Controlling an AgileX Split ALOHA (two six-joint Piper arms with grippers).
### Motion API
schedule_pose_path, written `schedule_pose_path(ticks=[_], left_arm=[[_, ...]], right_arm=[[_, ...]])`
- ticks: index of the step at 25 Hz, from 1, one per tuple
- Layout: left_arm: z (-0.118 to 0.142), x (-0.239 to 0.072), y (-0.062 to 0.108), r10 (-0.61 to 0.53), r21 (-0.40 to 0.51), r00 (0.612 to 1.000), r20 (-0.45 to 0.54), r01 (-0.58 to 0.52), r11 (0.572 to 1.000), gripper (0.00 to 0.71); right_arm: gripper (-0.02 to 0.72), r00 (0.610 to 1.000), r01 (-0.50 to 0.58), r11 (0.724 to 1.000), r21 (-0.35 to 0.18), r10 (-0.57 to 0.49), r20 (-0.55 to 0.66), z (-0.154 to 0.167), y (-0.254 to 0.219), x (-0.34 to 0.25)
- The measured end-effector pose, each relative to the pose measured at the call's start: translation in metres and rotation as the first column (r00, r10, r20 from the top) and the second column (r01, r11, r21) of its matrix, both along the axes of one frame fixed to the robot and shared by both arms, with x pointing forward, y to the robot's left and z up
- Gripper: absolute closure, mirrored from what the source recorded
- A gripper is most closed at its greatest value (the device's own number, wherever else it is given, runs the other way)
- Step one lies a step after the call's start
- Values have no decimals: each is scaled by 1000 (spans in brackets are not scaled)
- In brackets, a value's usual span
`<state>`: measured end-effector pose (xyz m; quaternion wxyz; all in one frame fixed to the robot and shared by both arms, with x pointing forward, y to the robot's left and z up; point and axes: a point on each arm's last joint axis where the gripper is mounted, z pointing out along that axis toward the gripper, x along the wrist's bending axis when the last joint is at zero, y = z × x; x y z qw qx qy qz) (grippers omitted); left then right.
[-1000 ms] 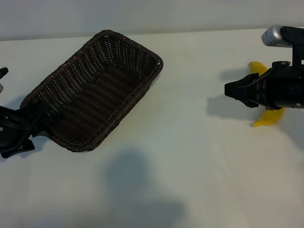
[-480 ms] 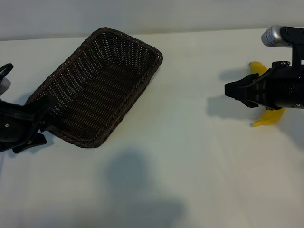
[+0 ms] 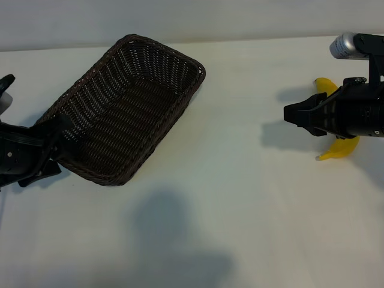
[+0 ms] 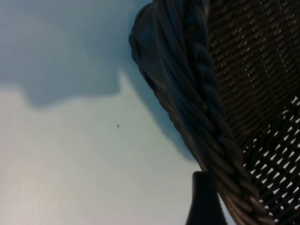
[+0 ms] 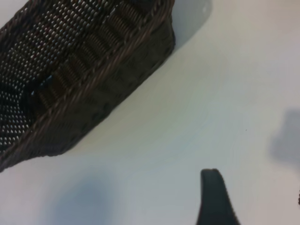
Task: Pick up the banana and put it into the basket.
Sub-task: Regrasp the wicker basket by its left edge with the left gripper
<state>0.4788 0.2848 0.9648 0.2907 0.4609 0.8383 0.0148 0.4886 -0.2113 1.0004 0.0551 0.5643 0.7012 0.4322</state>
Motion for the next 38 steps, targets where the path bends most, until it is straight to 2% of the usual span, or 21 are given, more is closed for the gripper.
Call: schedule_pose_path(ticks=[9, 19, 26, 32, 35, 38], left_arm=[[-2, 1, 1, -7, 13, 1000, 3, 7, 1000, 198], [-19, 11, 5, 19, 48, 1000, -12, -18, 999, 199], [-38, 16, 7, 38, 57, 997, -65, -34, 998, 199], [-43, 19, 8, 54, 71, 997, -62, -50, 996, 207], [-43, 20, 9, 57, 74, 997, -58, -53, 996, 255], [-43, 20, 9, 63, 75, 997, -52, -59, 995, 362]], right_arm=[[269, 1000, -1, 1000, -1, 1, 1, 0, 0, 0], [269, 1000, -1, 1000, -1, 1, 1, 0, 0, 0], [269, 1000, -1, 1000, -1, 1, 1, 0, 0, 0], [269, 1000, -1, 1000, -1, 1, 1, 0, 0, 0], [269, 1000, -1, 1000, -1, 1, 1, 0, 0, 0], [269, 1000, -1, 1000, -1, 1, 1, 0, 0, 0]])
